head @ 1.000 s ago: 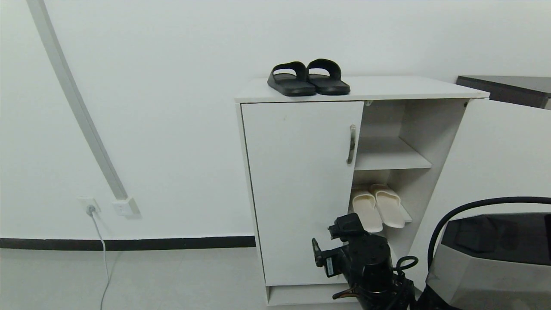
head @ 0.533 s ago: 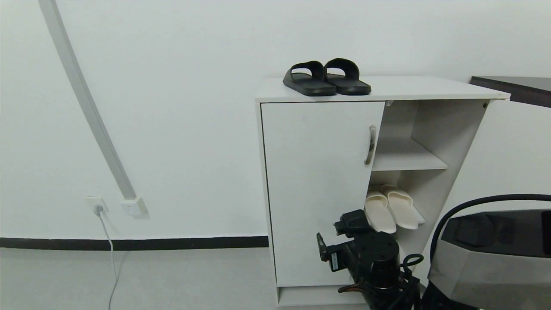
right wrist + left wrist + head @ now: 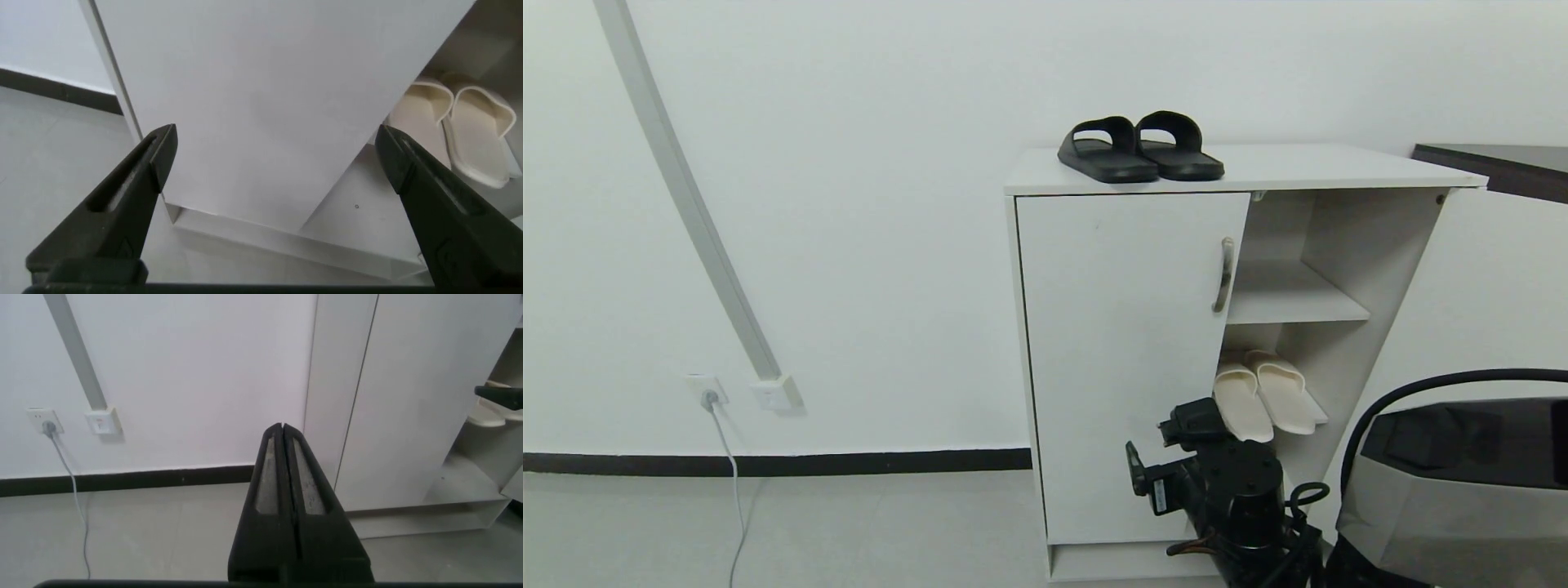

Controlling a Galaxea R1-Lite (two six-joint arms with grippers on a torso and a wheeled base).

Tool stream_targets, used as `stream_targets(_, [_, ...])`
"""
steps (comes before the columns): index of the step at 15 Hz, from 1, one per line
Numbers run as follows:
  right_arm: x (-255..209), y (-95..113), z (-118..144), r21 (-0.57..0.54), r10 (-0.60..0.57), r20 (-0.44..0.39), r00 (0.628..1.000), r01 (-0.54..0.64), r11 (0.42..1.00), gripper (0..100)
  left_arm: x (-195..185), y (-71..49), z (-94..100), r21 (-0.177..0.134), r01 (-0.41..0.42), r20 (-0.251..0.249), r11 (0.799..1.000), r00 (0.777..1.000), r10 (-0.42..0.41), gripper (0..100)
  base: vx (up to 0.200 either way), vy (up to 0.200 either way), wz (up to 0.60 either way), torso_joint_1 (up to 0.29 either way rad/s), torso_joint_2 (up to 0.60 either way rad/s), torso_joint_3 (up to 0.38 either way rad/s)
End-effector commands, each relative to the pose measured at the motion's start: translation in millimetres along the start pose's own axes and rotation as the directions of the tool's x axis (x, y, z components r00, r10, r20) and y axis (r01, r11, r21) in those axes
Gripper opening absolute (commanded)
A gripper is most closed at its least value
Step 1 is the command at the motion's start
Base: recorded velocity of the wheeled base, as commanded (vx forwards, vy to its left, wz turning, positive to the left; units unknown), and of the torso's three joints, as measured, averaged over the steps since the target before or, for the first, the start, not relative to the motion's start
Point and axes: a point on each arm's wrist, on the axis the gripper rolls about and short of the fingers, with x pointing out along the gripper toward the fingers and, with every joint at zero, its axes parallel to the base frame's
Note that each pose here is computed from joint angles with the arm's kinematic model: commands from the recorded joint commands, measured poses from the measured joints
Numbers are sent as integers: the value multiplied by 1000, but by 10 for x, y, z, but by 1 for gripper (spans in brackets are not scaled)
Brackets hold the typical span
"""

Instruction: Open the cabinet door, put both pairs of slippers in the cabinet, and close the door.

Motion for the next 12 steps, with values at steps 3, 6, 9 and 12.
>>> stream_targets(3, [16,7,-38,-3,-1,-4,1000,1,1000,100,1,0,-1,0,0,-2,1000,1000,0,0,0,0,0,0,0,0])
stream_targets(6, [18,7,-39,0,-1,-2,1000,1,1000,100,1,0,-1,0,0,-2,1000,1000,0,0,0,0,0,0,0,0])
stream_targets(9, [17,8,-38,2,2,3,1000,-2,1000,100,1,0,-1,0,-2,-2,1000,1000,2,0,0,0,0,0,0,0])
stream_targets(12, [19,9,-35,3,2,4,1000,-2,1000,100,1,0,-1,0,-2,-2,1000,1000,2,0,0,0,0,0,0,0])
